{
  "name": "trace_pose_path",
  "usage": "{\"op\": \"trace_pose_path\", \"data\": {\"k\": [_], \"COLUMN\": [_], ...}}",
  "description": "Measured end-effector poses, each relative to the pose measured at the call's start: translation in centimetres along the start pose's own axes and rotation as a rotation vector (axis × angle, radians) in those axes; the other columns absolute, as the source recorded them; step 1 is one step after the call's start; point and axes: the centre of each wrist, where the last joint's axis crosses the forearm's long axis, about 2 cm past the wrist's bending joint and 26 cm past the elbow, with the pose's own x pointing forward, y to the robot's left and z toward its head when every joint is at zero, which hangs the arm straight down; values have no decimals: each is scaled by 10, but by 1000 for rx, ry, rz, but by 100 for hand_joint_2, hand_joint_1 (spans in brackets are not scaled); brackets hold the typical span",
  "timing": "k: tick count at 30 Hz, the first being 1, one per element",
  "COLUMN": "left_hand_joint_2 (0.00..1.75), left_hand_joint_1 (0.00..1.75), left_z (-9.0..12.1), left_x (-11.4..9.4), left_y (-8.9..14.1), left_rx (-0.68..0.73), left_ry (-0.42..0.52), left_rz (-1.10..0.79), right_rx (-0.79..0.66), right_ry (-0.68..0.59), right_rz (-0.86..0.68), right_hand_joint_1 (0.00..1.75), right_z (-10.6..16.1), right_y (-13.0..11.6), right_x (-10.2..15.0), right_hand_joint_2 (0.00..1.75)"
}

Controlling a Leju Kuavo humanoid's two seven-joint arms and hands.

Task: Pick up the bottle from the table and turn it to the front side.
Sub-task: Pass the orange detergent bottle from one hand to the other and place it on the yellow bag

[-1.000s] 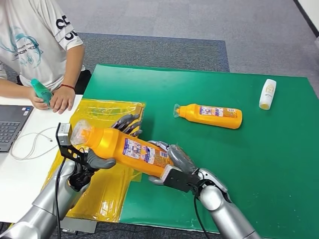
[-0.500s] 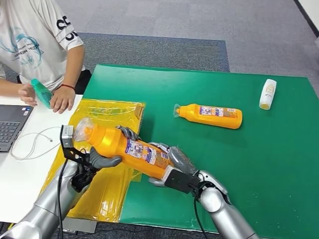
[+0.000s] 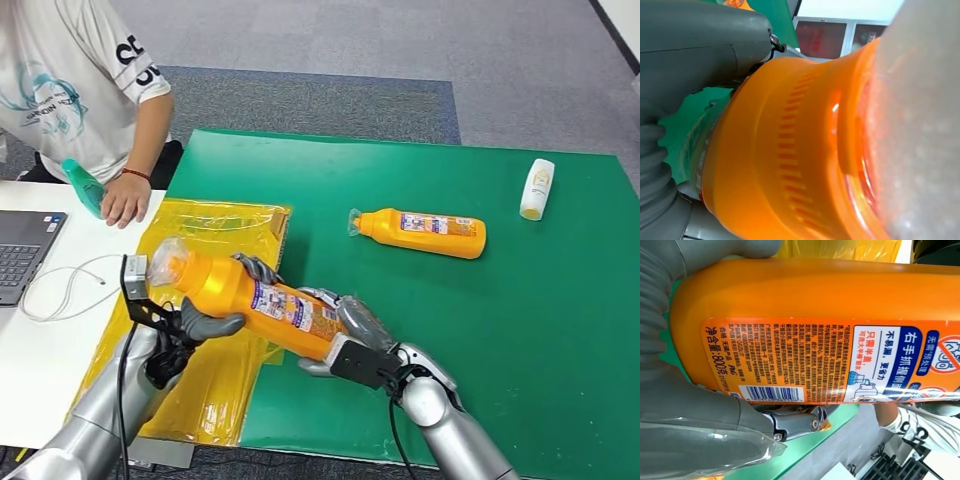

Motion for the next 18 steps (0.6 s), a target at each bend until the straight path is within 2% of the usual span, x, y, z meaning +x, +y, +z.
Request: {"op": "trace_pose_path", "data": {"k": [2,3,18], "left_hand_joint_2": [175,175,175], "left_hand_joint_1": [175,175,175], "left_z": [0,0,15], "left_x": [-1,-1,-9], "left_y": [-1,-1,-6], "left_rx": [2,3,52], "left_ry": [-3,-3,46], "left_rz": [0,-1,-75], "right_rx": [5,7,-10], "right_ry": [3,3,10], "right_rz": [-3,-4,-26], "right_hand_joint_1": [16,0,0], "right_z": [0,0,-1], "right_y": [0,0,-3], "right_x": [-1,-1,-3], "right_hand_joint_2": [175,175,175]}}
